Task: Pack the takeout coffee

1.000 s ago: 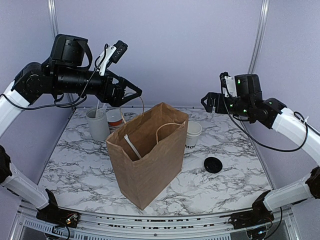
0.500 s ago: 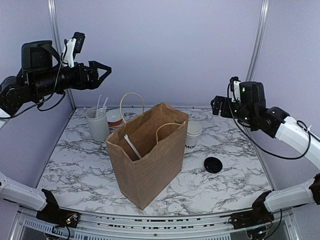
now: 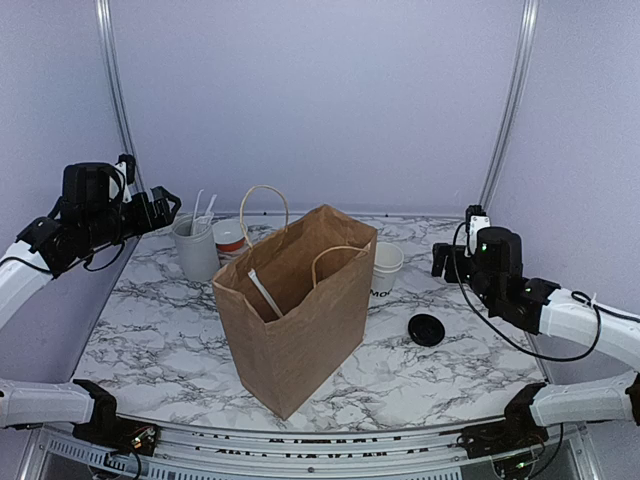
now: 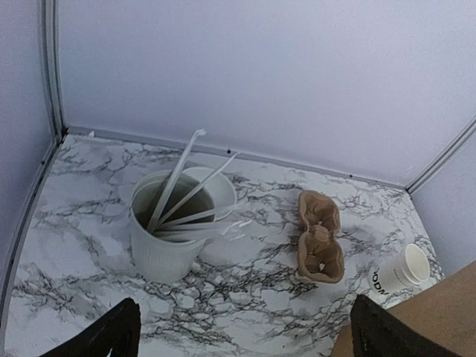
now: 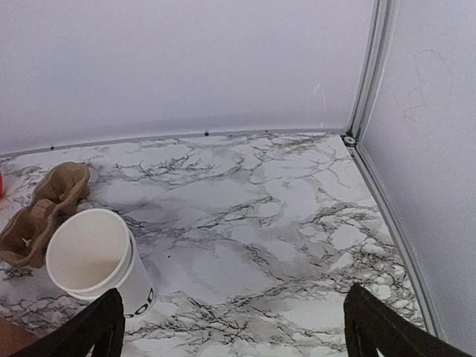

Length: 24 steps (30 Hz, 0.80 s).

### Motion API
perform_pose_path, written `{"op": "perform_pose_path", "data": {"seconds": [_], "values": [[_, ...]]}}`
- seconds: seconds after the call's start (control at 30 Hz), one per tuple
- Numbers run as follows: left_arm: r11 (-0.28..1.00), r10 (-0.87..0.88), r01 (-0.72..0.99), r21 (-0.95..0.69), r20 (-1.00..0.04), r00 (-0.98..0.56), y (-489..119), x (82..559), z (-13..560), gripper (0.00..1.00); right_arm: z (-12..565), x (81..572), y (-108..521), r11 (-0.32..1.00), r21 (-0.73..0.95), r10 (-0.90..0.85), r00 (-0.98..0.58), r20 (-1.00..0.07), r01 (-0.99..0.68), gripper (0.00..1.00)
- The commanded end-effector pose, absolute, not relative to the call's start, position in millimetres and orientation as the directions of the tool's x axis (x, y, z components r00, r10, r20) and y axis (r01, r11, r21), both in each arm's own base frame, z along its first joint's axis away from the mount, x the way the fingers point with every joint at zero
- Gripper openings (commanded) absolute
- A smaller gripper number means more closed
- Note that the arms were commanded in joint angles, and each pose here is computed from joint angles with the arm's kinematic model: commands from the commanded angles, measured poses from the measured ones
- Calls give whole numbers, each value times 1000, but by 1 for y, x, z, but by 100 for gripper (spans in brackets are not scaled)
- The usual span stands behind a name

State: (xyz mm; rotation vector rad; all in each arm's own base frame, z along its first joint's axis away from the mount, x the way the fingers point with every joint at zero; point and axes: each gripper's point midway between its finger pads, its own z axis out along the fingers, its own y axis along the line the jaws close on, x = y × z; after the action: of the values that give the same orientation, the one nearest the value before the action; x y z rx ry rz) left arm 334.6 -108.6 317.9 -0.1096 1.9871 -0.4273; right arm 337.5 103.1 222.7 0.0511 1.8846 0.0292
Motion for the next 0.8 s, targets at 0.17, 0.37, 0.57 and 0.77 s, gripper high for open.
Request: {"op": "perform_pose_path", "data": {"seconds": [0.17, 0.37, 0.57, 0.77], "values": [[908, -392, -15, -418, -838, -381, -75, 334, 246, 99, 172, 350, 31, 966, 52, 111, -222, -969, 254, 100], [906, -424, -119, -407, -864, -270, -46, 323, 217, 99, 174, 351, -29, 930, 142, 193, -121, -974, 339, 100], [914, -401, -161, -372, -888, -226, -32, 314, 207, 99, 165, 339, -81, 877, 114, 143, -28, -989, 467, 100], [912, -395, -217, -349, -890, -228, -24, 316, 191, 99, 163, 347, -73, 921, 98, 86, 47, -995, 376, 100]]}}
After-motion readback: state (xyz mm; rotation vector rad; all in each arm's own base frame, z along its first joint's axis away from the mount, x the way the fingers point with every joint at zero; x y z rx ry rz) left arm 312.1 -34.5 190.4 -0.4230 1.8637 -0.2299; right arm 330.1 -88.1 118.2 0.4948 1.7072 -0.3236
